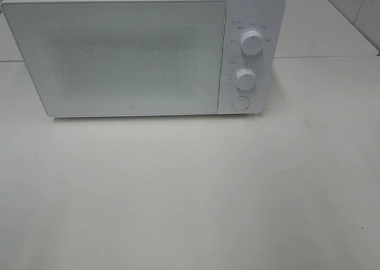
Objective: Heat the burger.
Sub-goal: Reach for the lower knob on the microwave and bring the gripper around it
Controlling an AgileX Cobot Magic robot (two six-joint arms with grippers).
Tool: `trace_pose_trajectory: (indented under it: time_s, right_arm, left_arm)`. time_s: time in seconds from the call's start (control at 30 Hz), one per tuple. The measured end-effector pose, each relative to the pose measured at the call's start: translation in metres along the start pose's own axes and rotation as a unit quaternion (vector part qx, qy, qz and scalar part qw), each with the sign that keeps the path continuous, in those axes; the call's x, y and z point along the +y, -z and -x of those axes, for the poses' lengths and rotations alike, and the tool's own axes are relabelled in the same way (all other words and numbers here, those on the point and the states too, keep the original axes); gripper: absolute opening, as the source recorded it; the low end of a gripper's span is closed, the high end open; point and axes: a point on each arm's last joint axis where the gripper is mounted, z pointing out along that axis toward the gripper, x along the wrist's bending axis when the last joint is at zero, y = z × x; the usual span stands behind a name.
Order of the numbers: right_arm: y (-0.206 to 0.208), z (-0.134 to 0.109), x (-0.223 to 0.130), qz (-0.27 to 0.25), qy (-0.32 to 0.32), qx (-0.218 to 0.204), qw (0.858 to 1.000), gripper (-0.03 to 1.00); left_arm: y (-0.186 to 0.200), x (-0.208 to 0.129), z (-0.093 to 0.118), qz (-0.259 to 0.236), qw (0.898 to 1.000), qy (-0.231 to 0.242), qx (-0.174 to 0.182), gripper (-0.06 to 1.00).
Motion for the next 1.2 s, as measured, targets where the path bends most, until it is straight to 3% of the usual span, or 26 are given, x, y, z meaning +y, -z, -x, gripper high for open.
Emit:
trace_pose_trajectory:
  time_s: [0.8,1.2]
  right_arm:
    - [-0.103,-0.017,0.009,-0.031,0.016,0.033,0.999,0.77]
    - [-0.131,-0.025,-0.010,0.071,-0.018,0.071,0.995,0.77]
  left_arm:
    - [0.000,0.000,0.000,0.000,1.000,0.000,0.000,0.99]
    - [0.000,0.000,0.000,0.000,1.000,0.000,0.000,0.99]
